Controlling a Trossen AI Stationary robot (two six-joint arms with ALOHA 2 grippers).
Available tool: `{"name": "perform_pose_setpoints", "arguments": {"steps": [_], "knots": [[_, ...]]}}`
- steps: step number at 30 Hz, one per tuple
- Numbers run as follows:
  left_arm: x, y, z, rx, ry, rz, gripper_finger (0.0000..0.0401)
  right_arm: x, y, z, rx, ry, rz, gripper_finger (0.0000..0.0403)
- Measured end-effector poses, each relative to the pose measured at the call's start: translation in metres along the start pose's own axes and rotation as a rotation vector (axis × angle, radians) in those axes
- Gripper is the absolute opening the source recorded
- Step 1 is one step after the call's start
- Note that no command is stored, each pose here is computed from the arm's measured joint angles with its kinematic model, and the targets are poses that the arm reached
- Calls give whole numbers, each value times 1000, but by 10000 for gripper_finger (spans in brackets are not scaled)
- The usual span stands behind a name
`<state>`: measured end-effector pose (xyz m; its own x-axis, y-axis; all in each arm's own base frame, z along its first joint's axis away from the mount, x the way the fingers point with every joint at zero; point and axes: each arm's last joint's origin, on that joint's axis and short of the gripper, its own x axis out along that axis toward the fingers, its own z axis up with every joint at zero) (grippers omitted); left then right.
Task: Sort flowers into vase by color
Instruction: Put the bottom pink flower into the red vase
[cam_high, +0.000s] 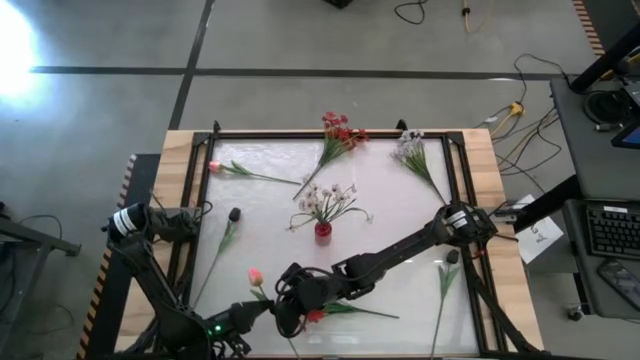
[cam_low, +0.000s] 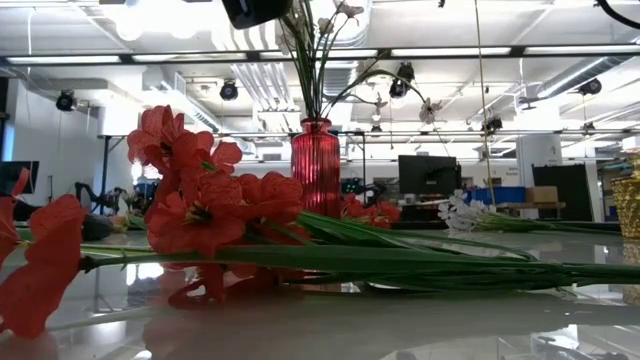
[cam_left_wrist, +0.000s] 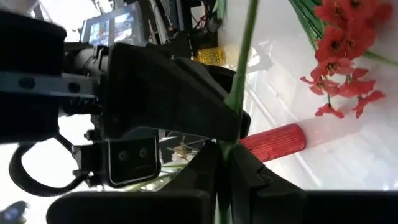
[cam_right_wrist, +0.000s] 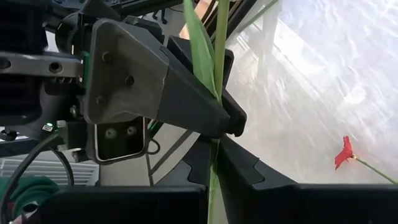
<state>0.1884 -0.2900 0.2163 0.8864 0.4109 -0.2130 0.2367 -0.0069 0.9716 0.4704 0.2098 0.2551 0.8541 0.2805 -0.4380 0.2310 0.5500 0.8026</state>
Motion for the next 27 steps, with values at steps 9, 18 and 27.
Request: {"name": "perform_pose_setpoints", "arguments": {"steps": [9,18,27], "knots": [[-1,3,-3,-245,0,-15,97,0,-2,2,-22,16,2,13],[-6,8,-8,-403,-10,-30,187,-7,4,9,-45,3,15,13],[-19,27,-36,-558,-3,-109,221,-39,19,21,-132,-31,-41,13]]}}
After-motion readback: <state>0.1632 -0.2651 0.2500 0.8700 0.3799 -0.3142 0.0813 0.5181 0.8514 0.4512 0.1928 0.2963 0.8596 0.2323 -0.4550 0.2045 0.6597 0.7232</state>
